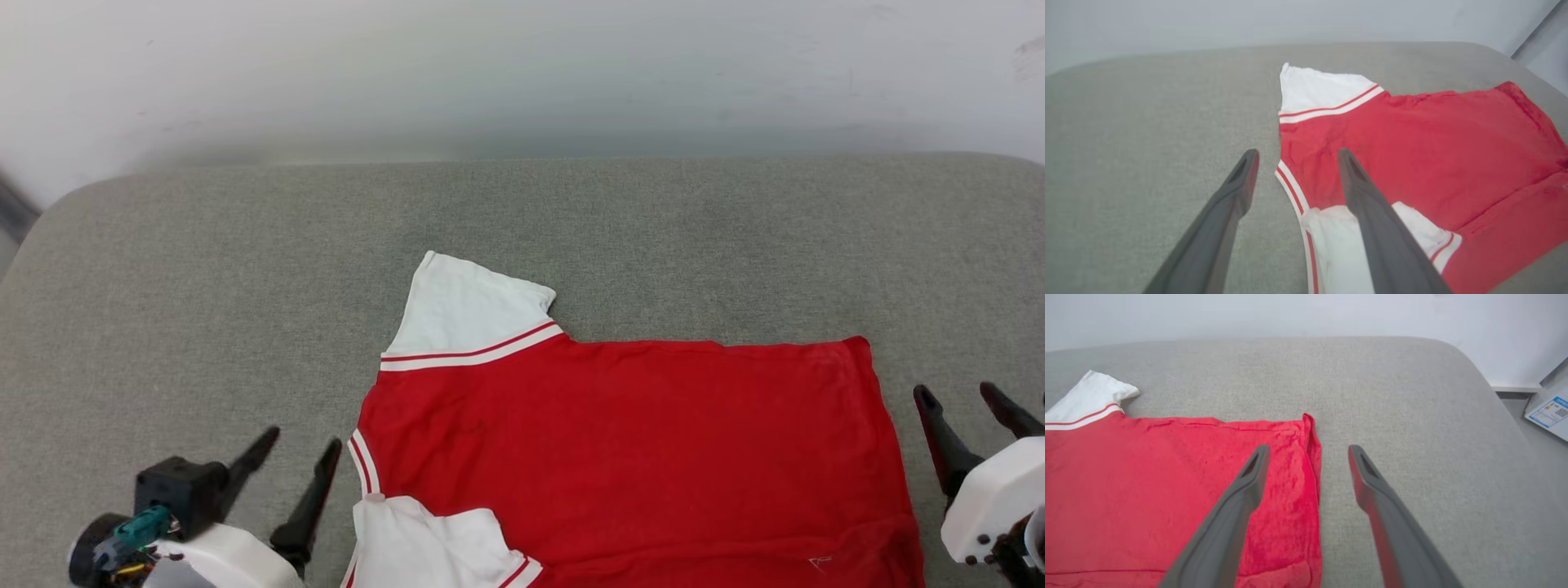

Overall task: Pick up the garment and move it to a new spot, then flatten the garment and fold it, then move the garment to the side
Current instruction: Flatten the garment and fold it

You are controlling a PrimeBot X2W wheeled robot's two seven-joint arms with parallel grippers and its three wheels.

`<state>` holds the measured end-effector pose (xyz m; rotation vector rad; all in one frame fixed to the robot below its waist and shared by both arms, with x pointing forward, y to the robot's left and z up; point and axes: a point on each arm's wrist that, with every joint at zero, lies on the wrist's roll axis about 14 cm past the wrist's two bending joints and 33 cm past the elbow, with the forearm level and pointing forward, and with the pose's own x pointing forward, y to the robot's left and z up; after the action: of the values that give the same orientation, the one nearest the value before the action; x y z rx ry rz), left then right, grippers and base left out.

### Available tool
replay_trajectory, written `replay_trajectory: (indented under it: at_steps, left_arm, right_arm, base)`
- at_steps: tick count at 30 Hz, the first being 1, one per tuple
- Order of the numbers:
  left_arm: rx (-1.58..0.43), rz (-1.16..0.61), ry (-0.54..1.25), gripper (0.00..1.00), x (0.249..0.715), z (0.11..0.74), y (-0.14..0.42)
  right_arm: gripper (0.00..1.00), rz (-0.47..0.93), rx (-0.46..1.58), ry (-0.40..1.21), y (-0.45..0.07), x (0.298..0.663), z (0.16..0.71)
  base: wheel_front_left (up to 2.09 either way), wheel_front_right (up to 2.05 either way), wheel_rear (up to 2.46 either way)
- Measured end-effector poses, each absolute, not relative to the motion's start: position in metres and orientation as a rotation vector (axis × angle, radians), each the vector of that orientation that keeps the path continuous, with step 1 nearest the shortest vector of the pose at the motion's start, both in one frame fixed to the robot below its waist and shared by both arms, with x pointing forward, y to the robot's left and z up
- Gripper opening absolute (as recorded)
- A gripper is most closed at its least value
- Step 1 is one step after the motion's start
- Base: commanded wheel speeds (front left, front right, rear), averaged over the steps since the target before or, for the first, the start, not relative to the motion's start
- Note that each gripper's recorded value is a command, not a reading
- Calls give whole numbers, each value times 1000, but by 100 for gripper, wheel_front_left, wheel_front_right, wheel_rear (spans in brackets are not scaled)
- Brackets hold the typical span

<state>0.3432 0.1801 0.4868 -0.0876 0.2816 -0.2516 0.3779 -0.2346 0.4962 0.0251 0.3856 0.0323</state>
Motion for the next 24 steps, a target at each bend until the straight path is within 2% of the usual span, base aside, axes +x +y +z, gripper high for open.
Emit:
replay_trajectory:
  at_steps: [6, 13, 20, 24]
  left_arm:
    - [-42, -240, 15, 100, 358, 528, 177]
    - [-83, -191, -167, 100, 375, 569, 171]
    - [-137, -222, -181, 100, 394, 566, 166]
    - [-80, -305, -127, 100, 423, 554, 163]
  right_arm:
    - [100, 96, 34, 121, -215, 392, 541]
    - [100, 118, 50, -44, -205, 389, 562]
    - [100, 93, 95, -122, -205, 389, 567]
    - [100, 86, 80, -126, -206, 392, 564]
  base:
    - [0, 0, 0]
    - [0, 0, 0]
    - [0, 0, 0]
    - [0, 0, 0]
